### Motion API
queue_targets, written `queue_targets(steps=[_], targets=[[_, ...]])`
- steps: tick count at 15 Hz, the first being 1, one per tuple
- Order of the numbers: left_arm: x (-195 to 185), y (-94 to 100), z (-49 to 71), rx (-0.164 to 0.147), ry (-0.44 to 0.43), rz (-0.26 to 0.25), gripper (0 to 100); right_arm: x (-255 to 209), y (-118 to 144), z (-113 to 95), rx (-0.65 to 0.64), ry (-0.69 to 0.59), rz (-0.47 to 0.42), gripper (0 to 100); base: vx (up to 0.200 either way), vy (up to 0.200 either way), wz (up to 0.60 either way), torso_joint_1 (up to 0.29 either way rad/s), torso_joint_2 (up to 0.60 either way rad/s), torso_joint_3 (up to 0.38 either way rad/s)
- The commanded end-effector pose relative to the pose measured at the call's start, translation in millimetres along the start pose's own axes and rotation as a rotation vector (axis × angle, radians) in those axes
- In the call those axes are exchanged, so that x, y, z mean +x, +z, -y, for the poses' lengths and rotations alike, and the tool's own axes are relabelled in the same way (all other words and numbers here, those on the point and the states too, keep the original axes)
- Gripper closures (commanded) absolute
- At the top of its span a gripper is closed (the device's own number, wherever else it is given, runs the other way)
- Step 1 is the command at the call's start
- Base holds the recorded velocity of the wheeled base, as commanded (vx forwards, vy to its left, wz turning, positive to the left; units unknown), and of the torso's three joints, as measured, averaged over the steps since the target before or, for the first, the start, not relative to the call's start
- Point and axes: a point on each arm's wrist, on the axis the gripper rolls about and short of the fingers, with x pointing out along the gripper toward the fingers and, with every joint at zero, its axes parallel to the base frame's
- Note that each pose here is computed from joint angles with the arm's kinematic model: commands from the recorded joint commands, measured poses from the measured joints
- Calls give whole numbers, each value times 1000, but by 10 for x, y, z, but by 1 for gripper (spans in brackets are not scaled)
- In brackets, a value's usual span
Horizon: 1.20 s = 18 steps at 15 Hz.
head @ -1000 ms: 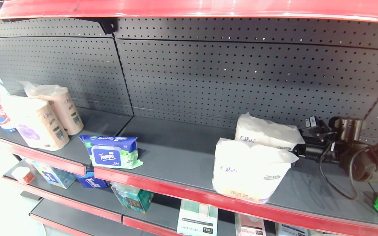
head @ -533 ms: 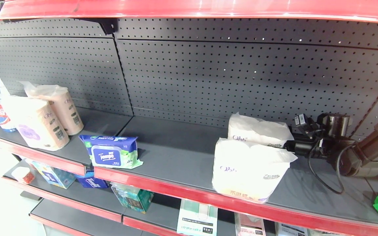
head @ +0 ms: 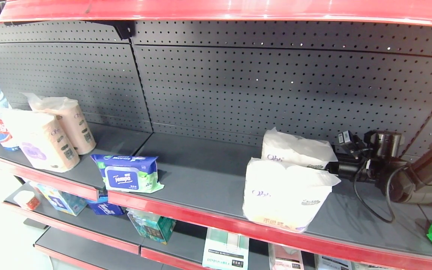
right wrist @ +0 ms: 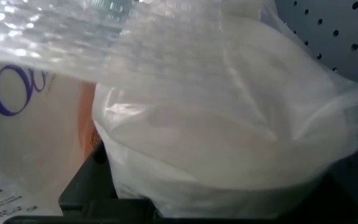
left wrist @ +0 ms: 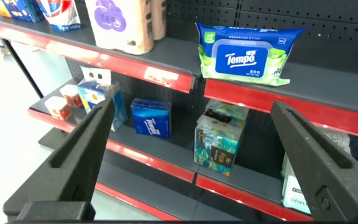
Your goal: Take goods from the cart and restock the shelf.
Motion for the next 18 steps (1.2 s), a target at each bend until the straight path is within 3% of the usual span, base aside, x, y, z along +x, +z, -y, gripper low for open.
queue_targets(steps=[1, 15, 16, 18], targets=[[0, 3, 0, 0, 1, 0, 0, -14, 40, -33, -1, 3, 2, 100, 0, 0, 0, 0, 0, 0], [0, 1, 0, 0, 1, -2, 0, 83, 102, -94, -18, 27, 6, 100, 0, 0, 0, 0, 0, 0], [0, 3, 0, 0, 1, 0, 0, 90, 100, -93, -20, 28, 6, 0, 0, 0, 0, 0, 0, 0], [2, -2, 0, 0, 1, -2, 0, 74, 125, -88, -15, 24, 8, 0, 0, 0, 0, 0, 0, 0]])
